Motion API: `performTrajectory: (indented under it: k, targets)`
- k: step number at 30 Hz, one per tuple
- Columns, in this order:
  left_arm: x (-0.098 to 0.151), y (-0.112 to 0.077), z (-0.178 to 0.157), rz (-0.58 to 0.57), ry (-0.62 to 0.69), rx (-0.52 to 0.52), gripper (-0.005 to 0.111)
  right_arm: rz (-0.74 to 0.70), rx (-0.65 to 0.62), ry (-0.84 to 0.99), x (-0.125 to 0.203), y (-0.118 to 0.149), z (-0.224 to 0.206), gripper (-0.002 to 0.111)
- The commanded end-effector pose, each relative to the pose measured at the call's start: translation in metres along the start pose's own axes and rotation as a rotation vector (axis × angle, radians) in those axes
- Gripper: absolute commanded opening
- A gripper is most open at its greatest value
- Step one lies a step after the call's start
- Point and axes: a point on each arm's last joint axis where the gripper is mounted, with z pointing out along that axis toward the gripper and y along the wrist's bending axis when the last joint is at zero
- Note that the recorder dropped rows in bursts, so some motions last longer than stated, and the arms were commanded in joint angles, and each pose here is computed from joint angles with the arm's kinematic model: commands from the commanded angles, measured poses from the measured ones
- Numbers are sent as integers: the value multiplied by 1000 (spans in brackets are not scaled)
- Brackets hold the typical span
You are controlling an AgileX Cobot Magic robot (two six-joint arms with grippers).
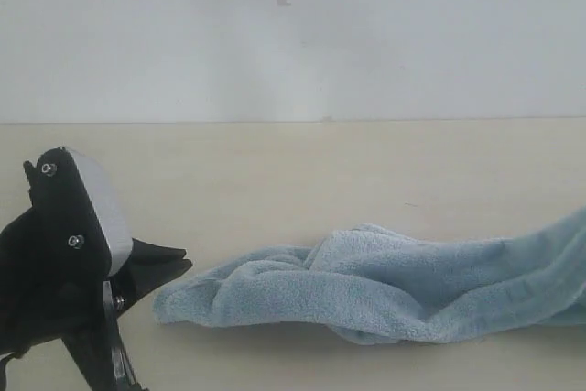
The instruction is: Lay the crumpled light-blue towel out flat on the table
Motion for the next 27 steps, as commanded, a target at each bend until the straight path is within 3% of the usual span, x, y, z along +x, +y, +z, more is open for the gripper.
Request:
performTrajectory:
  k: [1, 7, 12, 18, 20, 24, 27]
  targets:
    - [-2, -1, -6, 6, 9, 10, 4, 67, 41, 98, 13, 3, 21, 14]
    - [-4, 0, -8, 63, -8, 1, 4, 54, 44, 156, 18, 9, 32, 41]
    - [-5, 1, -8, 65, -20, -6, 4, 161, -17, 132, 16, 15, 32, 43]
    - [-2, 3, -6, 35, 0, -10, 4, 445, -277, 88, 6, 34, 23, 43]
    - [0, 8, -2, -111, 20, -32, 4, 413, -382, 84, 4, 46, 17, 43]
    - [1, 32, 12, -637, 111, -90, 4, 208, -539, 59, 2, 72, 1, 43]
    - [10, 43, 32, -731, 286, -4, 4, 64, -639, 75, 3, 93, -16, 43]
